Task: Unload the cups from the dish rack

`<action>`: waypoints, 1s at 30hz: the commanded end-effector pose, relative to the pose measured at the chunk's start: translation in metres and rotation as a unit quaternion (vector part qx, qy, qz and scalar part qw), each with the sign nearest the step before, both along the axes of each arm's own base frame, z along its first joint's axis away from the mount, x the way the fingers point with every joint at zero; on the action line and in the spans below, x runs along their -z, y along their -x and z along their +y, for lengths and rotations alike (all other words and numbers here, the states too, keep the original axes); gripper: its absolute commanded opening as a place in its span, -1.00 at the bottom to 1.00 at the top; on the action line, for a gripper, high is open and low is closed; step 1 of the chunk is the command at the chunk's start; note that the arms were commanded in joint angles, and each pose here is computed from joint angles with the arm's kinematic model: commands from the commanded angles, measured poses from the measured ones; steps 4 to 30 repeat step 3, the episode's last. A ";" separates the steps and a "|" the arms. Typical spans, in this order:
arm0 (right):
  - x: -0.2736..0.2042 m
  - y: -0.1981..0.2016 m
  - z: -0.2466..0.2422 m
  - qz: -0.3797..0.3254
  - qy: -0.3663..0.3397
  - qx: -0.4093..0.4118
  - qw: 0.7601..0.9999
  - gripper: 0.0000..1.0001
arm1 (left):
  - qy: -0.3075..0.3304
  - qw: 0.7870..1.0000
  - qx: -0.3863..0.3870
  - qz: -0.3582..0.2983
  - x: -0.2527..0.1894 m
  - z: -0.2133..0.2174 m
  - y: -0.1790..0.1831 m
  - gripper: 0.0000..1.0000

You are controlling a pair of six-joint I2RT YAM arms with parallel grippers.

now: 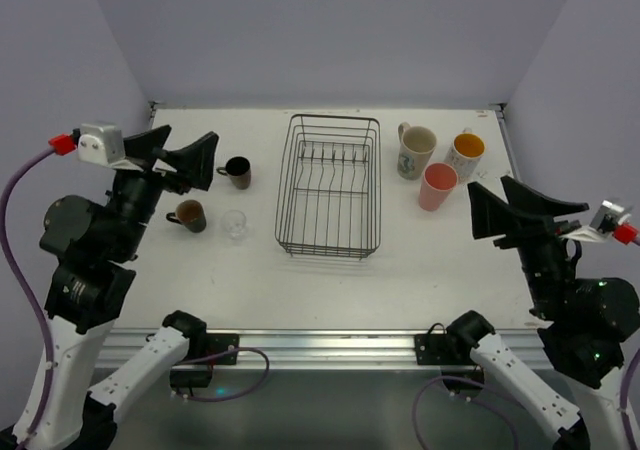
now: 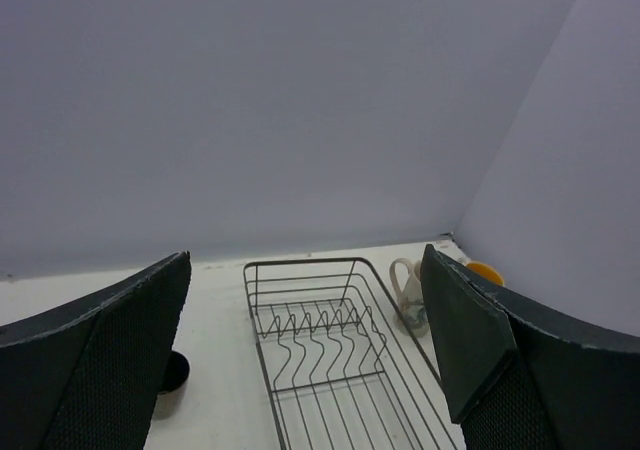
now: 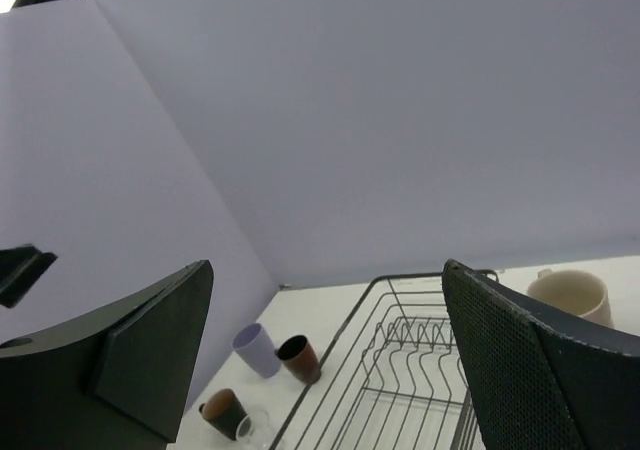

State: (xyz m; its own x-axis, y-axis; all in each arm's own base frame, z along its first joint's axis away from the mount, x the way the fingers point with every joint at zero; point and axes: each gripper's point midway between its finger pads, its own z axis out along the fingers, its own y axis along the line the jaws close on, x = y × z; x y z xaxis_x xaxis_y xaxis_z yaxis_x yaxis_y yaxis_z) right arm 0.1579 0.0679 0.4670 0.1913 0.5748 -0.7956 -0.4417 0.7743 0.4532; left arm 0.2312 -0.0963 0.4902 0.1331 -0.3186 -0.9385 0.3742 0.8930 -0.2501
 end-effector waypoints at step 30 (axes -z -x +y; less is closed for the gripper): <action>0.025 -0.026 0.001 0.048 0.023 0.036 0.998 0.98 | -0.005 0.999 -0.040 0.007 0.019 0.011 -0.012 1.00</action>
